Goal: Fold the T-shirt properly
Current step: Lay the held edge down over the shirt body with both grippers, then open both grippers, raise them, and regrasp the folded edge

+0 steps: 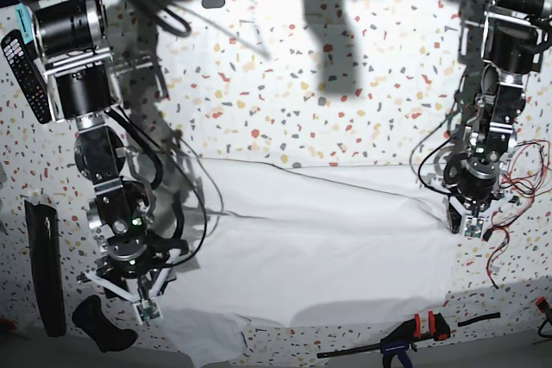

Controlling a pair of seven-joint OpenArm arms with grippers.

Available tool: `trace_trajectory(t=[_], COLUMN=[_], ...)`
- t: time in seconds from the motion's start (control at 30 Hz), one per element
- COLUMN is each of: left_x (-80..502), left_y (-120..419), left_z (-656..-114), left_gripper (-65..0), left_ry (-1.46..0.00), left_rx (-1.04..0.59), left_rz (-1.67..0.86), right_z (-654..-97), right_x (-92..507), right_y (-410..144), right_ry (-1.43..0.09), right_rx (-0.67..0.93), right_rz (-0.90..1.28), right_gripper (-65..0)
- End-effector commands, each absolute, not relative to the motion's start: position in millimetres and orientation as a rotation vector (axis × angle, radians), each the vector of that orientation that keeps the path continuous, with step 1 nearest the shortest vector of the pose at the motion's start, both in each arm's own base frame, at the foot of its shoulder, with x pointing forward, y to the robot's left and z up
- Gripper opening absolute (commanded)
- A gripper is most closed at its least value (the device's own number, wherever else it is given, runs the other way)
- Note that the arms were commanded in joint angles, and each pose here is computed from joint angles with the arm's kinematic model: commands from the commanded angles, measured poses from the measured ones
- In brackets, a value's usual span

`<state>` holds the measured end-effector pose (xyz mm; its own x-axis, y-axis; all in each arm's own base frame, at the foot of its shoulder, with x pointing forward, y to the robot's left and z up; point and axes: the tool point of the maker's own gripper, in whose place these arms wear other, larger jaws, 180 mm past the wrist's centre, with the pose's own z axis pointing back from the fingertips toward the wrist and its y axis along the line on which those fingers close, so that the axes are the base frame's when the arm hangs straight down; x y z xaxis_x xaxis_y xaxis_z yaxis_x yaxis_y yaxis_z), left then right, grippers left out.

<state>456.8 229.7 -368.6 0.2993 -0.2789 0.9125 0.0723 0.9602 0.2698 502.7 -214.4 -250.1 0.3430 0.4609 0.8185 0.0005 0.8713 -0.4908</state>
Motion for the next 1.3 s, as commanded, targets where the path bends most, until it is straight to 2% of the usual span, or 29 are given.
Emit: trace_trajectory(t=[0.0, 0.47, 0.6, 0.7, 0.73, 0.77, 0.9, 1.03, 1.1, 1.27], left_x=[470, 470, 471, 472, 473, 473, 476, 477, 476, 457], left_y=[236, 235, 234, 231, 230, 231, 239, 232, 217, 180], left_z=[-344, -343, -340, -335, -333, -331, -320, -318, -315, -292], left_gripper=[-65.0, -65.0, -65.0, -41.4, -37.0, -35.5, -35.6, -35.6, -35.7, -37.6], left_ry=[-1.317, -1.320, -1.336, -1.356, -1.365, -1.373, -1.407, -1.381, -1.354, -1.309], left_rx=[0.210, 0.210, 0.242, 0.277, 0.291, 0.313, 0.390, 0.362, 0.311, 0.249], left_rz=[-0.229, -0.230, -0.284, -0.346, -0.367, -0.376, -0.371, -0.385, -0.445, -0.694], right_z=[-219, -219, -221, -221, -222, -222, -238, -252, -247, -224], right_x=[512, 511, 509, 508, 507, 507, 505, 496, 486, 452], right_y=[-221, -223, -230, -236, -237, -238, -228, -181, -164, -158], right_ry=[-1.276, -1.269, -1.235, -1.213, -1.207, -1.198, -1.111, -1.058, -1.045, -0.982], right_rx=[-0.483, -0.489, -0.548, -0.595, -0.599, -0.605, -0.577, -0.362, -0.299, -0.270], right_rz=[0.279, 0.268, 0.283, 0.296, 0.296, 0.295, 0.411, 0.678, 0.792, 0.941], right_gripper=[-36.8, -36.8, -36.8, -36.8, -36.8, -36.8, -36.9, -37.0, -37.0, -37.0])
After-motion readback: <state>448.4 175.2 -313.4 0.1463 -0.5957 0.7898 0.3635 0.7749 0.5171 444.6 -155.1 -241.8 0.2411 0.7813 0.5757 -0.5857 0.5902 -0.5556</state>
